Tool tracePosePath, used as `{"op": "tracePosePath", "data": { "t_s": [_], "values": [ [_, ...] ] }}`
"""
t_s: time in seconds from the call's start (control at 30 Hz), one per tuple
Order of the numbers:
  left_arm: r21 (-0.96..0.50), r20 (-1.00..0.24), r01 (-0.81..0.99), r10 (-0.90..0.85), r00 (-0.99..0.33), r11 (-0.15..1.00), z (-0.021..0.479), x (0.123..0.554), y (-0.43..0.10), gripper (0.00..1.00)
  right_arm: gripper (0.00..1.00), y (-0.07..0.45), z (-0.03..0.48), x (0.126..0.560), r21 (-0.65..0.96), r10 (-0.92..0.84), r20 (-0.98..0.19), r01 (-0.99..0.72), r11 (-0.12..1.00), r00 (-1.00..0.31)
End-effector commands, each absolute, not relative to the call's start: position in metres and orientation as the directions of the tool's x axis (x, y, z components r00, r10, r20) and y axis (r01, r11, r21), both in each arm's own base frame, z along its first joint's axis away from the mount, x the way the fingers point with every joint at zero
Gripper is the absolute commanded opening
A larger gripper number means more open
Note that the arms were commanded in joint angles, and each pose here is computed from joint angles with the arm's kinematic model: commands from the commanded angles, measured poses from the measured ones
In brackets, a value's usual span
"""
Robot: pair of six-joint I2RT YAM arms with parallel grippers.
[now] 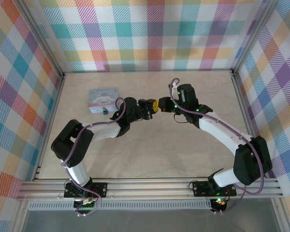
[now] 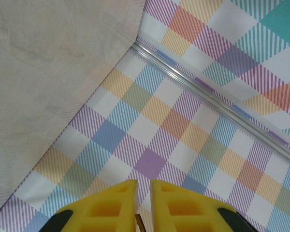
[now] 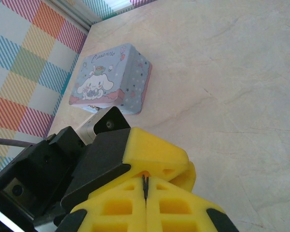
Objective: Unlock the padlock with the key
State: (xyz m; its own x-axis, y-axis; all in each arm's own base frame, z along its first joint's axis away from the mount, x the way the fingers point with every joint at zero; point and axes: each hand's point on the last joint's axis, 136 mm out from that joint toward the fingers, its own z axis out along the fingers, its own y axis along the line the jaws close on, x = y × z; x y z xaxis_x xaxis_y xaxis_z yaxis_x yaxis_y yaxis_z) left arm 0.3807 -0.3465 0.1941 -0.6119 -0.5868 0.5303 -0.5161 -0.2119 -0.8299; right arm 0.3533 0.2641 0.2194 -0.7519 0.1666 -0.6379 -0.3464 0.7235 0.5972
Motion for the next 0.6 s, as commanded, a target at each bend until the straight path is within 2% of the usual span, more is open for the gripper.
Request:
{"op": "tracePosePath", "data": {
  "t_s": [0.0,0.2,0.57],
  "values": [
    [-0.812,0.569,-0.520,-0.552,-0.609,-0.265,0.2054,0.3795,-0.3524,0.14,0.01,0.2639,0.2289,0.3475,0.596,0.169,-0.653,-0.363,0.716,-0.739],
    [-0.811,0.570,-0.524,-0.554,-0.608,-0.260,0.2020,0.3794,-0.3527,0.08,0.01,0.2606,0.2323,0.3473,0.588,0.175,-0.662,-0.360,0.725,-0.729],
    [-0.808,0.572,-0.530,-0.556,-0.603,-0.256,0.1981,0.3794,-0.3527,0.14,0.01,0.2580,0.2358,0.3470,0.583,0.181,-0.670,-0.359,0.729,-0.720]
  ]
}}
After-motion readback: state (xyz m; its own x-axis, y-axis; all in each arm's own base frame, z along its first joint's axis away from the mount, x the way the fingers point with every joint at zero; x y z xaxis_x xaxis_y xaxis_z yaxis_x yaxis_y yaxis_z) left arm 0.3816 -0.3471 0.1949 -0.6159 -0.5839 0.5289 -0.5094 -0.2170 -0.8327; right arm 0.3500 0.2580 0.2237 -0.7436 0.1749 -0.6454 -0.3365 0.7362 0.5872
